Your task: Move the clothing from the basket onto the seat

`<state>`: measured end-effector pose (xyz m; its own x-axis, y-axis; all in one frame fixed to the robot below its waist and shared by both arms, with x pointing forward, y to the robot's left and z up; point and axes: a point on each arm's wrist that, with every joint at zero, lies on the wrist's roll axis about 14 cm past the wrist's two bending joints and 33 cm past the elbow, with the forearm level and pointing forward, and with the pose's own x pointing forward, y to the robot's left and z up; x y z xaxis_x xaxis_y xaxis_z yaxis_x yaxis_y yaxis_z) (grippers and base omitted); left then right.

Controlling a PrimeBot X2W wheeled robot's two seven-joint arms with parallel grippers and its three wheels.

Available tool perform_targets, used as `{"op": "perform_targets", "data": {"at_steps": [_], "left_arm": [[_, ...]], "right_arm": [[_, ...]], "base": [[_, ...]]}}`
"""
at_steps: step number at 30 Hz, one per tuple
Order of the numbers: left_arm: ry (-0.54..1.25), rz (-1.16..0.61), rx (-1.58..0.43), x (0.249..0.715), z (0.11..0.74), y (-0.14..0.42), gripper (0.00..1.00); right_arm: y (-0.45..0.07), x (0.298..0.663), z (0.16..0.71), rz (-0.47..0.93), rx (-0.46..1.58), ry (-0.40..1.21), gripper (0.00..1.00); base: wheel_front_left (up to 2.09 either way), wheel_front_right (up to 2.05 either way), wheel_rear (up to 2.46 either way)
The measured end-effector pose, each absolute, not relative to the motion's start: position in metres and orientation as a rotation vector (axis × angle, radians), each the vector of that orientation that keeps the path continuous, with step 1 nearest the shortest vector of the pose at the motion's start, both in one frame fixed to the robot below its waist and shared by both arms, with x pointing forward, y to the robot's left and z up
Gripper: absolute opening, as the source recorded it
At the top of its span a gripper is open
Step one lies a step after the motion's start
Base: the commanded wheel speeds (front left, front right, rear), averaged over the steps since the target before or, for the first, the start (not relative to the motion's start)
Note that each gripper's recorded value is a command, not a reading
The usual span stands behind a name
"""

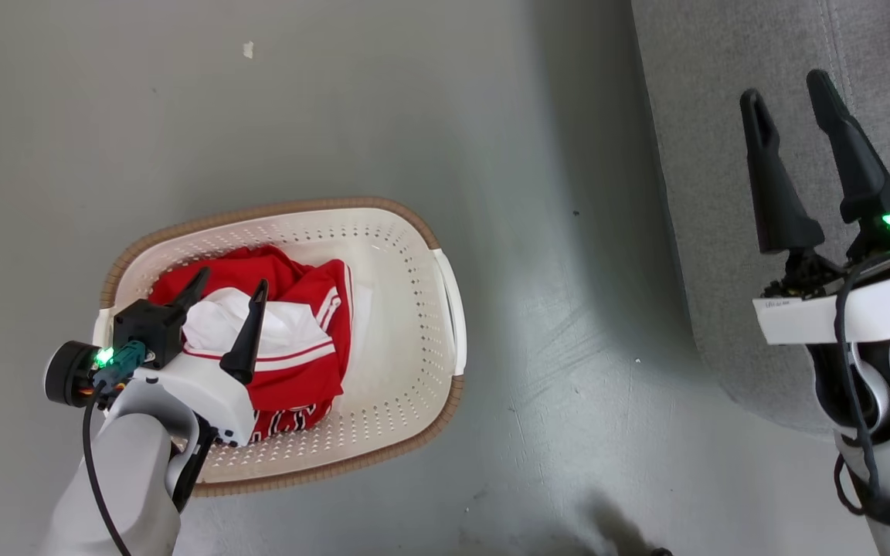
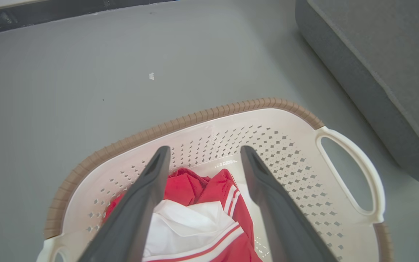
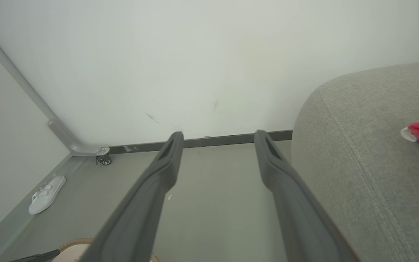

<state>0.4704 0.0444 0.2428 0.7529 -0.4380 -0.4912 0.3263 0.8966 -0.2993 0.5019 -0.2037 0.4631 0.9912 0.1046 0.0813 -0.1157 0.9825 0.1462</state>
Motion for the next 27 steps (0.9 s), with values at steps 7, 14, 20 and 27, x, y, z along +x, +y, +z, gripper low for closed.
{"op": "perform_targets", "data": {"at_steps": [7, 14, 20, 27], "left_arm": [[0.651, -0.45, -0.176, 0.465, 0.216, 0.04, 1.0], [0.709, -0.533, -0.097, 0.455, 0.192, 0.031, 1.0], [0.741, -0.586, -0.03, 0.452, 0.176, 0.031, 1.0], [0.809, -0.666, 0.035, 0.437, 0.152, 0.021, 1.0]], "right_arm": [[-0.212, 0.513, 0.463, 0.094, 0.134, -0.092, 1.0], [-0.218, 0.517, 0.459, 0.077, 0.125, -0.092, 1.0], [-0.222, 0.522, 0.459, 0.067, 0.116, -0.103, 1.0], [-0.228, 0.521, 0.447, 0.044, 0.108, -0.074, 1.0]], "base": [[0.0, 0.0, 0.0], [0.0, 0.0, 0.0], [0.0, 0.0, 0.0], [0.0, 0.0, 0.0]]}}
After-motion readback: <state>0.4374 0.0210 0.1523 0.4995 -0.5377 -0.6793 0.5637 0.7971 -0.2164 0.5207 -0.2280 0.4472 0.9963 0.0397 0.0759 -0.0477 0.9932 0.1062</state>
